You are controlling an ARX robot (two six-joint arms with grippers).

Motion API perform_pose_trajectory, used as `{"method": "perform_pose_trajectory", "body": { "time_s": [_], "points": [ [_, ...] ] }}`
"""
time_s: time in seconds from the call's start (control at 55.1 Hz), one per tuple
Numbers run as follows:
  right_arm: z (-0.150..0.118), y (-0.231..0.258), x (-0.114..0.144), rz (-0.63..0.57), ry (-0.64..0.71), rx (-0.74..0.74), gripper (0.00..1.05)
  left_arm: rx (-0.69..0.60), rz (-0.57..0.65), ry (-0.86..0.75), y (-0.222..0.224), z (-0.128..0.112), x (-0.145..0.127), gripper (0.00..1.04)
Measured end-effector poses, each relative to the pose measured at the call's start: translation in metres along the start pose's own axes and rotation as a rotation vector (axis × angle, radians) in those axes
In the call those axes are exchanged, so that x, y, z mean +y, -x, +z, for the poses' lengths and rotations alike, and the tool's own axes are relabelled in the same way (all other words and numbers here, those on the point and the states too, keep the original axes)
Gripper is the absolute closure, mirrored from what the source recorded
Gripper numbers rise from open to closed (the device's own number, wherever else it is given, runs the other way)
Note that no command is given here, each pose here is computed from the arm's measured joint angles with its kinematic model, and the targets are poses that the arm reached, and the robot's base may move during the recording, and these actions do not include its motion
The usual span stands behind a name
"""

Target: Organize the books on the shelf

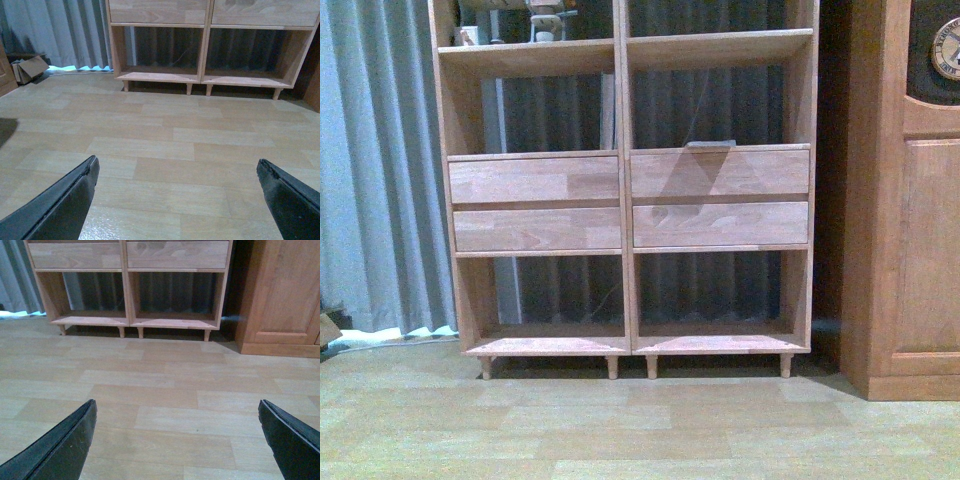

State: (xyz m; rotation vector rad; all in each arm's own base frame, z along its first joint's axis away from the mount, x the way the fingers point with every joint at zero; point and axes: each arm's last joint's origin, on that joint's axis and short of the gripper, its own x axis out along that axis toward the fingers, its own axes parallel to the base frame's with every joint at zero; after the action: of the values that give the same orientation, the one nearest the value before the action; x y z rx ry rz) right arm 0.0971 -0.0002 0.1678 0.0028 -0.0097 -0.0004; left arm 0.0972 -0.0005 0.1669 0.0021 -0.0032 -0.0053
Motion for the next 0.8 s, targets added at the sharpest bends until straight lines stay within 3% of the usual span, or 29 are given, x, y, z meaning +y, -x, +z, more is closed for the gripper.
{"method": "perform_pose_trajectory", "body": {
  "time_s": [0.798],
  "points": [
    [0.0,0.0,0.0,0.0,0.0,0.0,0.07,0.0,0.0,0.0,0.0,0.0,0.0,0.07]
  ]
}}
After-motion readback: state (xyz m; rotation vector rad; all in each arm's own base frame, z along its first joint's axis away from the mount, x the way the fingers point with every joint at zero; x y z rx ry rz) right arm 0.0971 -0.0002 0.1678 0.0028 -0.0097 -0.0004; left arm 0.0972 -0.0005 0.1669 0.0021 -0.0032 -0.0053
